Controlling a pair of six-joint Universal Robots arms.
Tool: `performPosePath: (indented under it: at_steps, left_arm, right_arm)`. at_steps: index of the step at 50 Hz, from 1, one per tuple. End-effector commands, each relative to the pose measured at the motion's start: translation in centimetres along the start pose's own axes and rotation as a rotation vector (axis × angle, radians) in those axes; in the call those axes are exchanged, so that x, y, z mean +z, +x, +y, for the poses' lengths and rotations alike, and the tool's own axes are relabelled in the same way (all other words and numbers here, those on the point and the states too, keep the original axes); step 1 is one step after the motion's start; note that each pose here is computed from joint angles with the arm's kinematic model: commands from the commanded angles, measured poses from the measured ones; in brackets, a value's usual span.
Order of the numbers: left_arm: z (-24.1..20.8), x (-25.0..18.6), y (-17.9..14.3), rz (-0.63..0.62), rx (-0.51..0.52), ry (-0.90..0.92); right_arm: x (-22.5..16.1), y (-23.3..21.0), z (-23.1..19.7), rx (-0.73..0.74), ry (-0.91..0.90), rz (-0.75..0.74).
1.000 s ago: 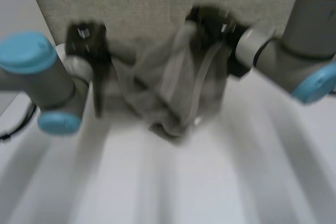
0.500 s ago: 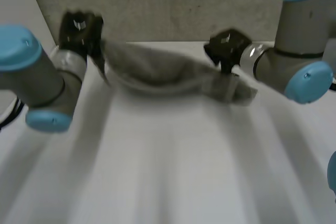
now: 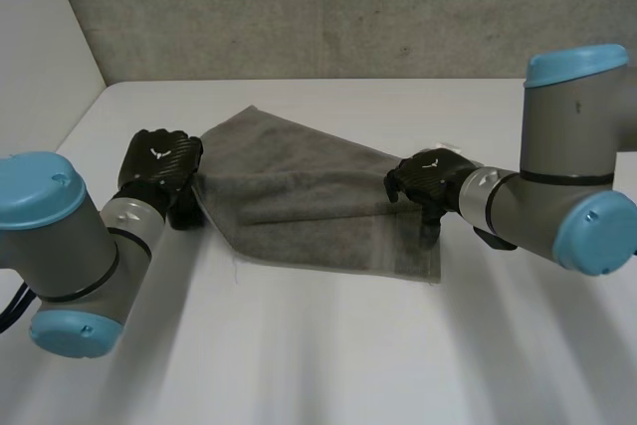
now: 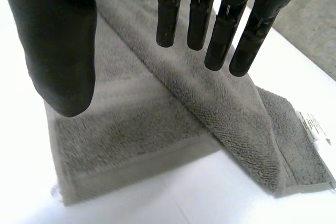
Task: Fold the towel.
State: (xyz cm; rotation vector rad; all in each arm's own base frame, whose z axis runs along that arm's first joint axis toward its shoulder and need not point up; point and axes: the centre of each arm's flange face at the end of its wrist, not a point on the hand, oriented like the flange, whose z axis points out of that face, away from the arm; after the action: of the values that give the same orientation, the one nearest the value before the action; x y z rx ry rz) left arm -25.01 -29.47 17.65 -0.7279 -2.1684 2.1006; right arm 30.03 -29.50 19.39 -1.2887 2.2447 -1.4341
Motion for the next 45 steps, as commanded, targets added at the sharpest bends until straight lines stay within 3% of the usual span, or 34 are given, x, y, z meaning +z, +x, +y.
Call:
performPosePath:
  at_steps: [1,14,45]
  left_arm:
    - [0.0,-0.5,-0.1,-0.001,0.003,-0.005]
    - [0.7,-0.6,-1.0,-0.028,-0.012,-0.031]
    - [1.4,-0.8,-0.9,-0.046,-0.014,0.012]
  right_arm:
    - [-1.5,-1.1,0.7,0.077,0.048,0.006]
    - [-0.7,-3.2,5.6,0.082,0.032,0.007]
    - [2.4,-2.6,7.9,0.034,0.067,0.056]
